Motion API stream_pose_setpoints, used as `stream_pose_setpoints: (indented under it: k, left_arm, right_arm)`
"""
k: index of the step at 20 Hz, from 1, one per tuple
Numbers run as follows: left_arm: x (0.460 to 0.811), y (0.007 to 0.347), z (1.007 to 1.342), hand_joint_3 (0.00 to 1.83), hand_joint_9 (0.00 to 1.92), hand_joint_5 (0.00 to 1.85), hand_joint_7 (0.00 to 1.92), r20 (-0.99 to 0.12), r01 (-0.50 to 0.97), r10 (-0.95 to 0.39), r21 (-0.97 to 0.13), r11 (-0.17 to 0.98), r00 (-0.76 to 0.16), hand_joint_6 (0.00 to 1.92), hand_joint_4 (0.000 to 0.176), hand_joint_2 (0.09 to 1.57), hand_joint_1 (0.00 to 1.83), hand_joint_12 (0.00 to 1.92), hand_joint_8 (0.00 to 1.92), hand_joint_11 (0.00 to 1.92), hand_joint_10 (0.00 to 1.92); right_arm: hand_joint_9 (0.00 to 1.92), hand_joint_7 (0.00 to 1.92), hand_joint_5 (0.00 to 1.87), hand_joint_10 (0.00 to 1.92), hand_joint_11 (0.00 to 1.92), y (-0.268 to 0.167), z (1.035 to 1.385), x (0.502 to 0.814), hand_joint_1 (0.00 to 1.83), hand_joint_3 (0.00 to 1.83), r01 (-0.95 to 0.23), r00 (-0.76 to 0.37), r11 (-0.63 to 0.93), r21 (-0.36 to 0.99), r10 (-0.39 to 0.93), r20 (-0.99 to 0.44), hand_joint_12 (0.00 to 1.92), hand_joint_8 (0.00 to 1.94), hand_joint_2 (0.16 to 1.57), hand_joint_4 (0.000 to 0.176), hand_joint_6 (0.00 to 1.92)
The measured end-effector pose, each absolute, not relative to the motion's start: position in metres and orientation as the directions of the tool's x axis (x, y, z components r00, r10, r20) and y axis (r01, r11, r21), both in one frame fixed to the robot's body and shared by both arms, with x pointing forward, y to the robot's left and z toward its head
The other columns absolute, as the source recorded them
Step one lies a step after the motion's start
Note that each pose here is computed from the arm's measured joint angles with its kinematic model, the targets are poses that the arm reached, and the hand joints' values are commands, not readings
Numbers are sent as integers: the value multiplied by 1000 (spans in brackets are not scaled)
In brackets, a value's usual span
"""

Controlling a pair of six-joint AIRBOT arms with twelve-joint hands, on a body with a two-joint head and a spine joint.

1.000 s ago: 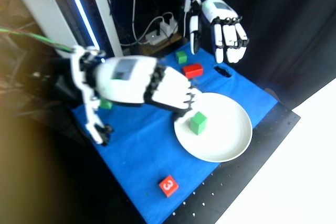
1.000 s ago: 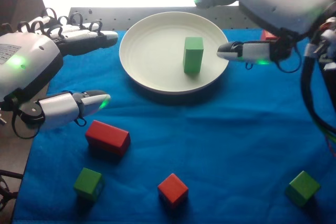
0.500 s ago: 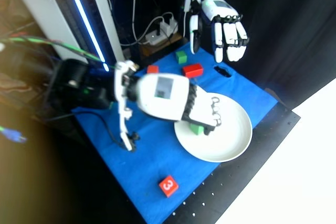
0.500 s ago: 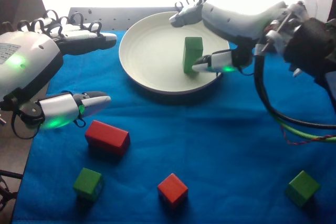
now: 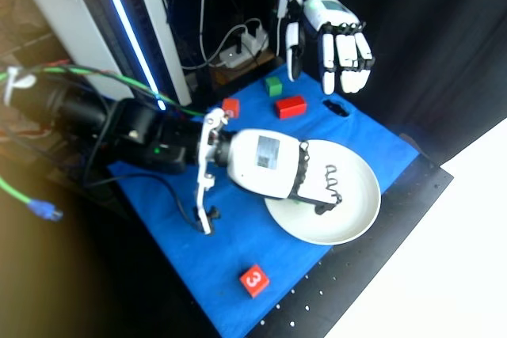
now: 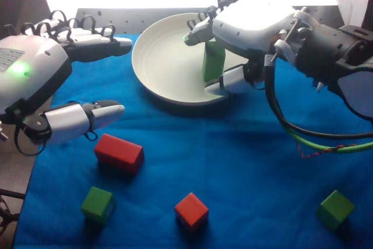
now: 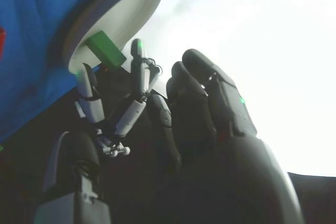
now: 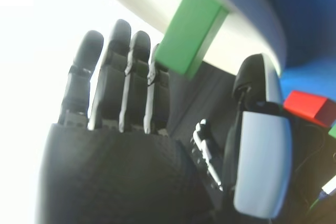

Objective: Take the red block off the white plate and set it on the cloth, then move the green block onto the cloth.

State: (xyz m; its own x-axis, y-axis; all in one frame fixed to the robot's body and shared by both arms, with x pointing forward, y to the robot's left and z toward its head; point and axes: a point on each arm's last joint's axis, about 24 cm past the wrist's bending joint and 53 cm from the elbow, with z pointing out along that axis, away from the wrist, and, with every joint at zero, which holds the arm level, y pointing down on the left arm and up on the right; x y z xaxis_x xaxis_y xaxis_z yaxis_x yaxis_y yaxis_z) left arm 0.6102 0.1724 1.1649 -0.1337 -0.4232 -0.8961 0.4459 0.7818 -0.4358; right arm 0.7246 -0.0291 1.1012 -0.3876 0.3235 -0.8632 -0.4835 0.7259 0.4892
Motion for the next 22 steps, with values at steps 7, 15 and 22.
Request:
stream_pose_setpoints:
  k: [7,15,22]
  left_arm:
    - [610,173,1166,0,472,531,438,-894,445,-427,-439,781,-132,5,73,1109,752,890,3,205,3]
    - [611,174,1165,3,436,474,402,-893,439,-431,-442,782,-131,0,94,1129,695,941,0,92,2]
    - [612,176,1164,0,379,487,358,-891,431,-434,-446,785,-132,1,75,1122,689,863,1,23,0]
  right_arm:
    - [808,910,813,1366,529,-30,1101,726,1337,0,-478,-391,728,491,325,-861,1640,1120,1162,0,1073]
    - [903,923,851,1310,695,-28,1104,726,1371,0,-480,-392,725,494,327,-860,1317,994,1139,0,1097]
    - [759,866,827,1549,624,-41,1158,711,1362,0,-534,-312,690,488,375,-873,1701,1211,1182,0,1002]
